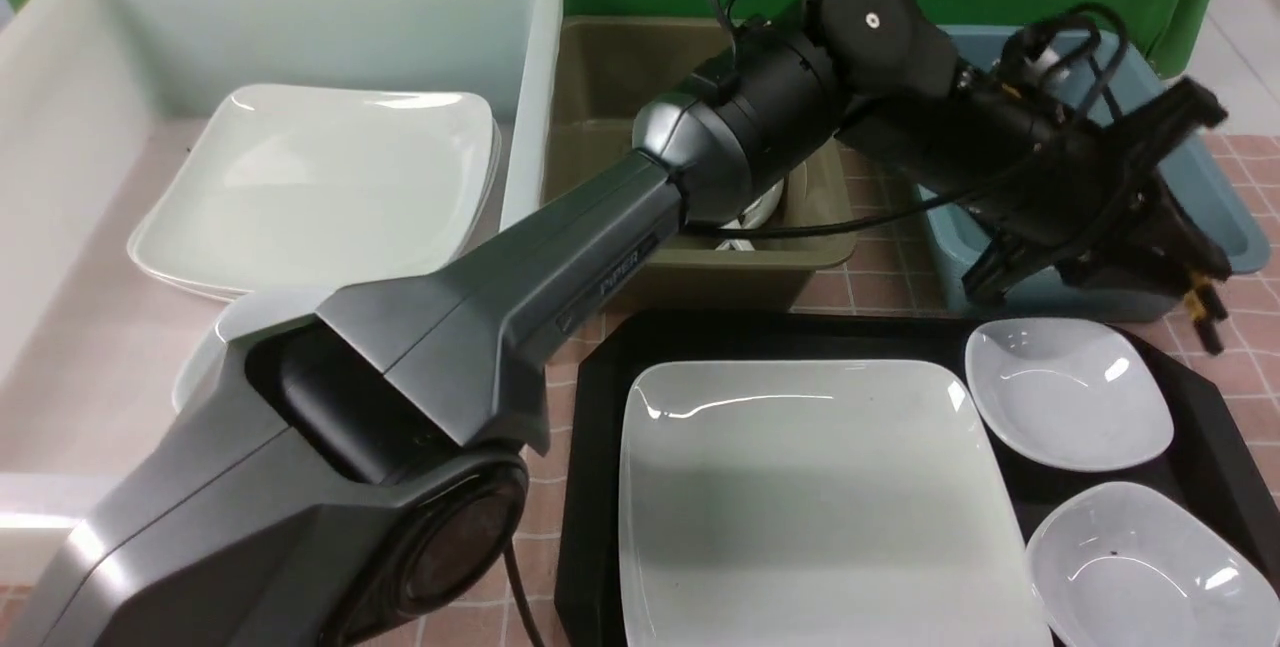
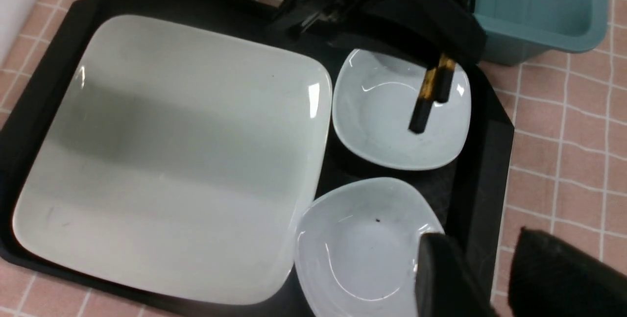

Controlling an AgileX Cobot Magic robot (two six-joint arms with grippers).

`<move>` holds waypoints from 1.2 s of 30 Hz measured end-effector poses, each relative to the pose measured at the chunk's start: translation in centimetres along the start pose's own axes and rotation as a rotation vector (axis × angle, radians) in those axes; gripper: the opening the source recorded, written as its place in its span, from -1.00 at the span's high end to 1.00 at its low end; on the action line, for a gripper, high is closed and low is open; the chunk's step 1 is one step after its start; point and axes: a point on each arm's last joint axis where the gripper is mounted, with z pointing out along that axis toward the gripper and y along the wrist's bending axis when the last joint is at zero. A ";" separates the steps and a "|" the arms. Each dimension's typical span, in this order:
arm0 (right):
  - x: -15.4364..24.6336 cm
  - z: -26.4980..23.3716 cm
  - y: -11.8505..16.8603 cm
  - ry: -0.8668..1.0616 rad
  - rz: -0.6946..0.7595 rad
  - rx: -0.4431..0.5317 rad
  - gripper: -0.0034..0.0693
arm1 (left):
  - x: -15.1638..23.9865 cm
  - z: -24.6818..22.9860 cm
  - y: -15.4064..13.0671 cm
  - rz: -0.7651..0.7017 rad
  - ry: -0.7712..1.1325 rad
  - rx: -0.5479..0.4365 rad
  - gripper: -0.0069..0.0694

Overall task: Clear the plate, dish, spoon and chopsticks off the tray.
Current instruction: Use the left arm to put the chopsticks into the small storage box on the right

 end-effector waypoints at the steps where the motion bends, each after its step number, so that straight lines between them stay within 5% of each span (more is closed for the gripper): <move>1: 0.0 0.0 0.0 -0.001 0.000 0.000 0.17 | -0.6 -0.1 0.2 -0.059 -0.018 0.013 0.59; 14: 0.1 -0.6 -0.1 -0.032 0.003 -0.002 0.17 | -4.4 -1.3 1.1 -0.336 -0.134 0.174 0.59; 29: 0.0 -0.6 -0.1 -0.048 -0.001 -0.005 0.17 | -5.0 0.2 3.4 -0.365 -0.117 0.135 0.57; 36: 0.0 -0.6 -0.1 -0.048 -0.008 -0.005 0.17 | -5.7 0.1 3.5 -0.371 -0.192 0.143 0.18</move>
